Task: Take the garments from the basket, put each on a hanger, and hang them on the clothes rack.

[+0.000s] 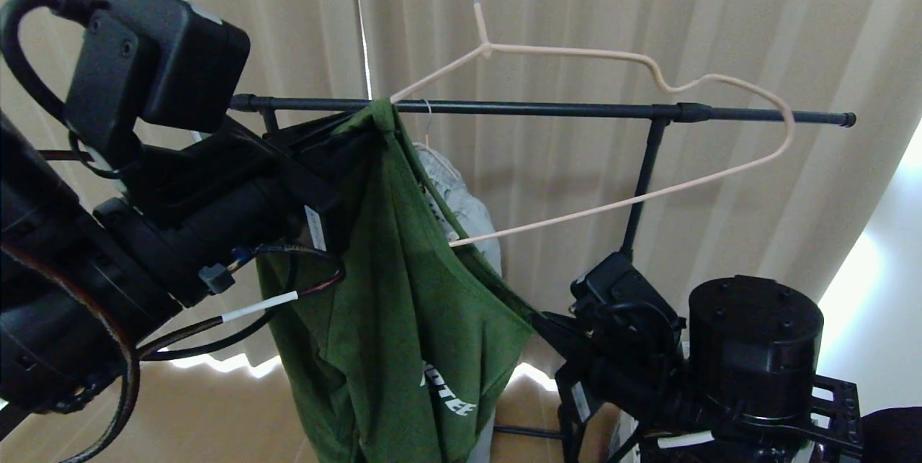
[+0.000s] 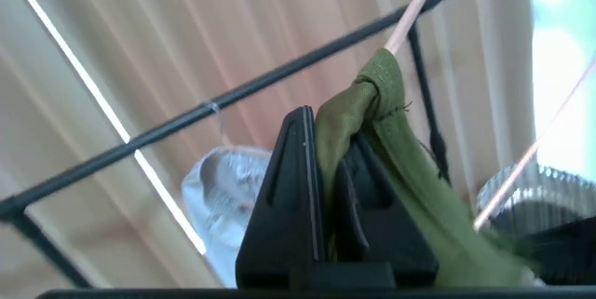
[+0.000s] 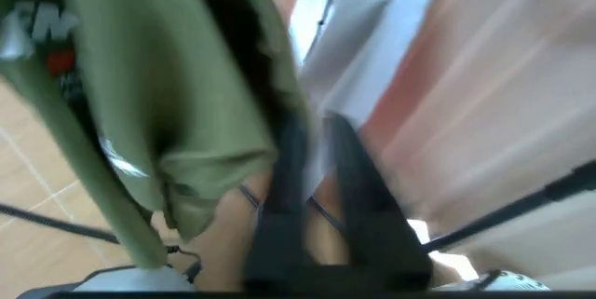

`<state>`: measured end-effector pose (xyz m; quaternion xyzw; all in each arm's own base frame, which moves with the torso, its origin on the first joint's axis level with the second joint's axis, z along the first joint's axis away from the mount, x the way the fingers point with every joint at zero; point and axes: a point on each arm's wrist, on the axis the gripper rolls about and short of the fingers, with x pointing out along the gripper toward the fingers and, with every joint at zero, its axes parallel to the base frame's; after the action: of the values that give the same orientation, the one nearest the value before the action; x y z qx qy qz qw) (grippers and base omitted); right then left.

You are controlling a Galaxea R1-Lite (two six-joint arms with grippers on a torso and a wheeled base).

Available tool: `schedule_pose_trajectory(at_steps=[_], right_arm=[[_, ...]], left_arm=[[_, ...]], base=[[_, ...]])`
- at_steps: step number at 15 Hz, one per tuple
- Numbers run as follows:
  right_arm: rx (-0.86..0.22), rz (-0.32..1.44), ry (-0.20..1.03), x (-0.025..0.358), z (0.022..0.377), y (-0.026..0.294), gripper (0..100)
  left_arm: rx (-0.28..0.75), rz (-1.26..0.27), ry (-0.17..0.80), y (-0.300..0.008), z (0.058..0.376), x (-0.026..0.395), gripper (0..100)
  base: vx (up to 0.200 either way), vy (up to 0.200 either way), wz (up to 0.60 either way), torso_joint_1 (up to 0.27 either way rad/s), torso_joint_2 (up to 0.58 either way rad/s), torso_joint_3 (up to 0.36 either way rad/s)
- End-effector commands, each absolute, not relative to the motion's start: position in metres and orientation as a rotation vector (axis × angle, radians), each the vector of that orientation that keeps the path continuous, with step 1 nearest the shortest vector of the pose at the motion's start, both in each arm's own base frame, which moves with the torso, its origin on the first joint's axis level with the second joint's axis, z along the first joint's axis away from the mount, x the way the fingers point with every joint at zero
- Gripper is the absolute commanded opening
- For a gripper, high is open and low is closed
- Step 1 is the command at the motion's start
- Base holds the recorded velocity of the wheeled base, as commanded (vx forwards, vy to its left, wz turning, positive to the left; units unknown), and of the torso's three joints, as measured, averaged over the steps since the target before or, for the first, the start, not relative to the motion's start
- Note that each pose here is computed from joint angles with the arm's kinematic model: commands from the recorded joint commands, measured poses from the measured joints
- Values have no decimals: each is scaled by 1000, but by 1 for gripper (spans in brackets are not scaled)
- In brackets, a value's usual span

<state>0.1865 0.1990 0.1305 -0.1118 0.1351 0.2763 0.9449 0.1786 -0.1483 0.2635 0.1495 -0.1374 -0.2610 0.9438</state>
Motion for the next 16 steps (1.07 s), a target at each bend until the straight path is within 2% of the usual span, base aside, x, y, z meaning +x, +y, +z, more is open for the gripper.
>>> schedule_pose_trajectory(at_steps=[1, 9, 12, 16], right_arm=[[-214, 501, 238, 193, 143, 180, 0], [-172, 302, 127, 226, 177, 137, 0], [-162, 276, 106, 235, 184, 135, 0], [-180, 272, 95, 240, 187, 137, 0]], left_arm=[[315, -499, -265, -136, 258, 176, 0], [417, -448, -168, -114, 227, 172, 0], [483, -464, -105, -110, 204, 166, 0], [491, -458, -86, -102, 197, 156, 0]], base=[[0, 0, 0, 0, 0, 0], [0, 0, 0, 0, 0, 0], [0, 0, 0, 0, 0, 0], [0, 0, 0, 0, 0, 0]])
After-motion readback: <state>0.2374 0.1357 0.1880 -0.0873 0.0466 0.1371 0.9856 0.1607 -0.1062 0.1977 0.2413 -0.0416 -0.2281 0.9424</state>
